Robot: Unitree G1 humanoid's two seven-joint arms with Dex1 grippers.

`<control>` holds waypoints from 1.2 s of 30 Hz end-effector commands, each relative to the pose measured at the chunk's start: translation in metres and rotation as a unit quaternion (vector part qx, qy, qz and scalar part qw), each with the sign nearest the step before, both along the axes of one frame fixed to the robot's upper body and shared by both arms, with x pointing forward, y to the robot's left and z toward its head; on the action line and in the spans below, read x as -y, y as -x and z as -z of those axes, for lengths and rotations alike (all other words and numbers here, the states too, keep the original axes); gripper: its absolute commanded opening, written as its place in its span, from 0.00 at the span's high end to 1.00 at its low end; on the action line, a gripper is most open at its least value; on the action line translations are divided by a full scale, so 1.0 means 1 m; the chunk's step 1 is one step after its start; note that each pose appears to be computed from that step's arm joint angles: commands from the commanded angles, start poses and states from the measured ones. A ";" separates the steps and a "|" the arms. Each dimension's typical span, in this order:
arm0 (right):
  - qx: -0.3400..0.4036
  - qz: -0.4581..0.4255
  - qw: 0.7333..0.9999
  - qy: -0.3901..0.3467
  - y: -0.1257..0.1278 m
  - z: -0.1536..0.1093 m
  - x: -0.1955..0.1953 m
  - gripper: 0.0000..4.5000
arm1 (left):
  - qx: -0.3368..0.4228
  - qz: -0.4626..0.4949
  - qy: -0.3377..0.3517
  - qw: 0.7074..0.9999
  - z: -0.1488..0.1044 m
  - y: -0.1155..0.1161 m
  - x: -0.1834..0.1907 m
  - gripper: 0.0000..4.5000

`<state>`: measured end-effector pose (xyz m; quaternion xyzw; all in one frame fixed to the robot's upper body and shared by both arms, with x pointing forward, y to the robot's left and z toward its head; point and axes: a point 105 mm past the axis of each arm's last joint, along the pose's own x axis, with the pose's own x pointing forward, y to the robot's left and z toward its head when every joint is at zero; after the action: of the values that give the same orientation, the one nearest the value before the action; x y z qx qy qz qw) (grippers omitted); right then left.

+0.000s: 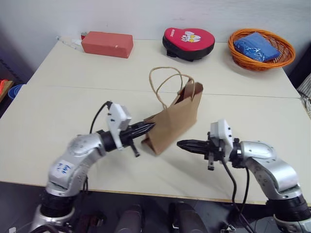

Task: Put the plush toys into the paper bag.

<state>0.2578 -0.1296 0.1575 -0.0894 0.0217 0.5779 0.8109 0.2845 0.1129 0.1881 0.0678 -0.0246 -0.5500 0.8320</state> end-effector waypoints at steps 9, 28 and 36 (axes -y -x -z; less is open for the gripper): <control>0.062 0.092 0.992 0.053 0.020 -0.020 0.083 1.00 | 0.092 0.224 -0.034 0.970 -0.022 -0.024 -0.015 1.00; 0.070 0.095 0.992 0.040 0.034 -0.007 0.092 1.00 | 0.096 0.175 -0.068 0.978 -0.012 -0.047 -0.042 0.32; 0.068 0.098 0.992 0.033 0.026 -0.018 0.105 0.91 | 0.091 0.045 -0.114 0.988 -0.004 -0.024 -0.097 0.00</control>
<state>0.2328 -0.2292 0.1612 -0.1376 0.0139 0.4884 0.8616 0.3120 0.1984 0.1752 0.1833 -0.0181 -0.6117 0.7693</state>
